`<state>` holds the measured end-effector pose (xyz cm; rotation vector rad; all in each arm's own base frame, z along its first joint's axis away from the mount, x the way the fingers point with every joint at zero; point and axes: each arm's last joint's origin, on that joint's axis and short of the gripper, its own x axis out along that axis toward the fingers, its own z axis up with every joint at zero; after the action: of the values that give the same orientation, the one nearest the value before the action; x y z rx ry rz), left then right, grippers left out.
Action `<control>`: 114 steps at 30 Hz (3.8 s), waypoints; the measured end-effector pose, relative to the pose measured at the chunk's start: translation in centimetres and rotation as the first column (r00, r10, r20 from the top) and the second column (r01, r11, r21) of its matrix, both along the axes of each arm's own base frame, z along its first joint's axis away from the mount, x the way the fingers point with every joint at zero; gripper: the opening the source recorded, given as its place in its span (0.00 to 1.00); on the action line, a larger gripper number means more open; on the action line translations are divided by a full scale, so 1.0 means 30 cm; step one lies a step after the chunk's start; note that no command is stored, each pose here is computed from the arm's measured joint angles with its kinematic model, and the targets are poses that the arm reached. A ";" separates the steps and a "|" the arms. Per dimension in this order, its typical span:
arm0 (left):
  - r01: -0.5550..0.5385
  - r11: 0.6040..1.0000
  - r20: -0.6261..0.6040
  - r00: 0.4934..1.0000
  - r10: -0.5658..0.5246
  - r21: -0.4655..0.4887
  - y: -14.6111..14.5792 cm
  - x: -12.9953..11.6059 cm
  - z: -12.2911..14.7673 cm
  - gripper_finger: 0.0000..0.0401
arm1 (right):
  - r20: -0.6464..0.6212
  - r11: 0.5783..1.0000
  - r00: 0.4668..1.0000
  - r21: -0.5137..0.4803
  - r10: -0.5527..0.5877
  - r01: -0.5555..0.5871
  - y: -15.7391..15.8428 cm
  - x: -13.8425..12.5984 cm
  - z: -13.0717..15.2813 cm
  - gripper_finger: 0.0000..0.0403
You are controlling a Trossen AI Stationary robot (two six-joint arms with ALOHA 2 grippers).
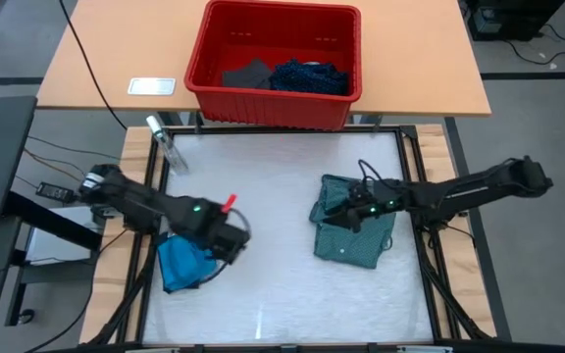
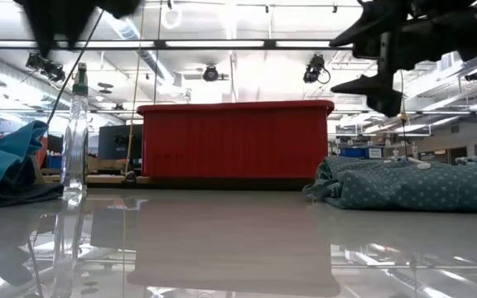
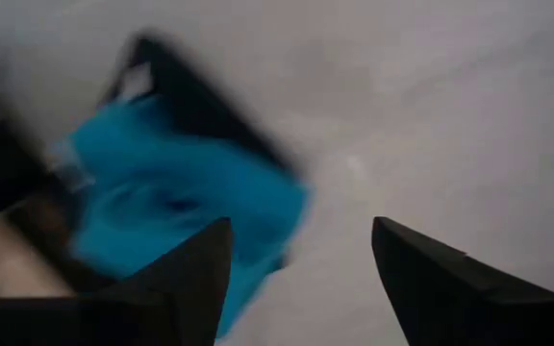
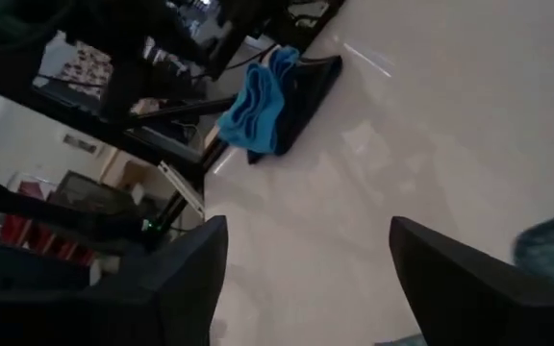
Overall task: Fold laundry
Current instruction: Stack the dark and light blue shorts on top of the green polo shirt
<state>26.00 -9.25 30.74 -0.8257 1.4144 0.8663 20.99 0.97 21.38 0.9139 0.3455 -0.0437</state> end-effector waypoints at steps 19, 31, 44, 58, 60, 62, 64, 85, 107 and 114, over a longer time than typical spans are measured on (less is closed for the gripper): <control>0.022 0.984 0.050 0.999 -0.013 -0.178 0.025 -0.291 -0.419 0.57 | -0.045 0.989 0.999 0.142 -0.031 0.037 0.011 0.125 -0.077 0.64; 0.027 0.987 0.518 0.853 0.060 -0.159 0.148 -0.046 -0.462 0.51 | -0.141 0.980 0.989 0.186 -0.049 0.076 0.034 0.105 -0.078 0.61; -0.013 1.000 0.453 0.891 0.003 0.020 0.129 -0.115 -0.254 0.75 | -0.232 1.000 0.973 0.007 -0.010 0.012 -0.015 0.289 -0.051 0.61; -0.234 0.958 0.562 0.776 0.285 -0.162 0.138 -0.205 -0.541 0.95 | -0.339 0.996 0.937 0.064 0.080 -0.062 -0.130 0.616 -0.163 0.61; -0.229 0.960 0.590 0.758 0.280 -0.160 0.149 -0.207 -0.554 0.95 | -0.352 0.993 0.930 0.080 0.109 -0.086 -0.142 0.649 -0.199 0.61; -0.206 0.967 0.617 0.746 0.253 -0.148 0.157 -0.206 -0.563 0.93 | -0.367 0.987 0.918 0.107 0.150 -0.119 -0.147 0.676 -0.241 0.61; -0.171 0.978 0.646 0.734 0.209 -0.123 0.164 -0.201 -0.565 0.90 | -0.377 0.979 0.906 0.142 0.193 -0.150 -0.146 0.699 -0.278 0.62; -0.025 0.999 0.853 0.521 -0.027 0.047 0.201 -0.097 -0.596 0.06 | -0.414 0.975 0.888 0.170 0.202 -0.142 -0.115 0.757 -0.273 0.12; -0.079 0.956 0.951 0.152 -0.268 0.282 0.294 0.389 -0.135 0.06 | -0.584 0.998 0.811 -0.024 0.028 -0.051 -0.101 0.167 0.324 0.12; -0.040 0.965 0.959 0.128 -0.251 0.258 0.296 0.660 -0.191 0.06 | -0.609 0.995 0.793 0.073 -0.006 0.064 -0.057 -0.081 0.228 0.12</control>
<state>45.78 -0.37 25.02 -0.8241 0.0885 0.1420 18.55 -0.75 28.21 0.9819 0.9423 -0.3687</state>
